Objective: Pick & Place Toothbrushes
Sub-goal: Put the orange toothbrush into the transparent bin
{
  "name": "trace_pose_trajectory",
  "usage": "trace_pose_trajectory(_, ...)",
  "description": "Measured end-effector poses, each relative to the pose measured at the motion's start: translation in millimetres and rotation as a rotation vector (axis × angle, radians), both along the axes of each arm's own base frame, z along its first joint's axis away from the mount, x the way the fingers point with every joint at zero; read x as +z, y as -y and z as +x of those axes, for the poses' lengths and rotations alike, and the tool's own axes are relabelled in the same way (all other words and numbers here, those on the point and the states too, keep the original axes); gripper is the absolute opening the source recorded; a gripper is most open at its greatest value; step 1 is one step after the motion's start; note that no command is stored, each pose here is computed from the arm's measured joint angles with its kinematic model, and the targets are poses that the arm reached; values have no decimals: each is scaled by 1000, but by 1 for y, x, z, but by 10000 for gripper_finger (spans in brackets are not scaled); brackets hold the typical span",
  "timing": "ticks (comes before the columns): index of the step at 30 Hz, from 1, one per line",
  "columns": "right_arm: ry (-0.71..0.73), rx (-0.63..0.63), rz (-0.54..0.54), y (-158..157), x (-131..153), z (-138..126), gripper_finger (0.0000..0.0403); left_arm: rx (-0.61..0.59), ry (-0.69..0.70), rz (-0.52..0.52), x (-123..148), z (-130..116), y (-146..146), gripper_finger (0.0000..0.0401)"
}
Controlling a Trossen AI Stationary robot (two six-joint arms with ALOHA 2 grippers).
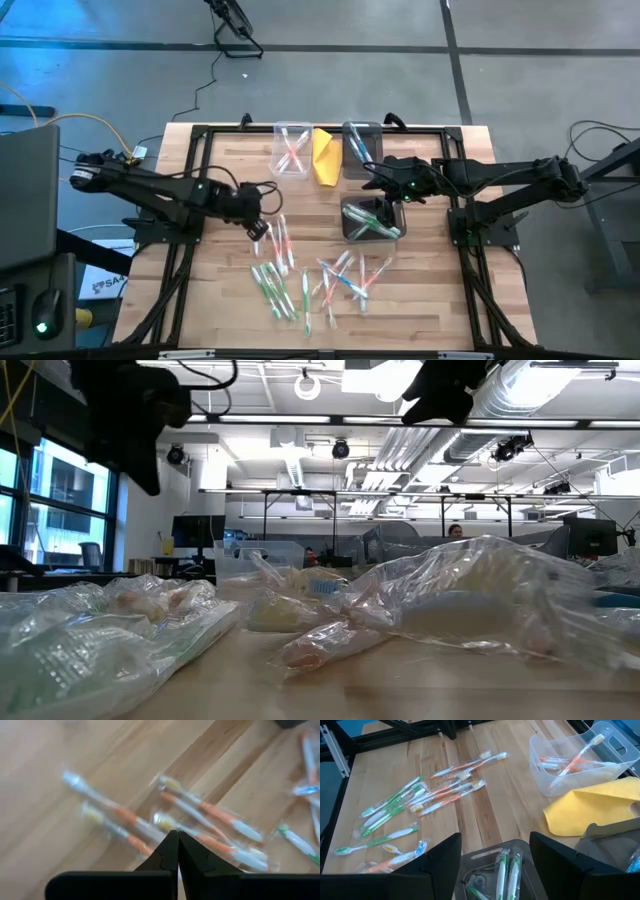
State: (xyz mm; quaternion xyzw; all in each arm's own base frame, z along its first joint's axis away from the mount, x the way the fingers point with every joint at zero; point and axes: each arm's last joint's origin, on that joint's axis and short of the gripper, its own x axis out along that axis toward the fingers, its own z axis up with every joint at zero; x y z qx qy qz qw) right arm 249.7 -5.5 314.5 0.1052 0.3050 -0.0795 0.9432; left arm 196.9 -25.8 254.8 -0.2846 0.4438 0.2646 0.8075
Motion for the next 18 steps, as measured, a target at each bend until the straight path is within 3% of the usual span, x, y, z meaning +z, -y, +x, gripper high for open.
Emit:
trace_pose_trajectory(6,0,-1,-1,0,0,0,226,188,-25,-75,-3,-9,10,0)
trace_pose_trajectory(10,0,-1,-1,0,0,0,226,302,-21,-50,-6,-9,9,0)
trace_pose_trajectory(18,-1,5,-8,0,0,0,226,290,-30,-85,-8,-6,11,0)
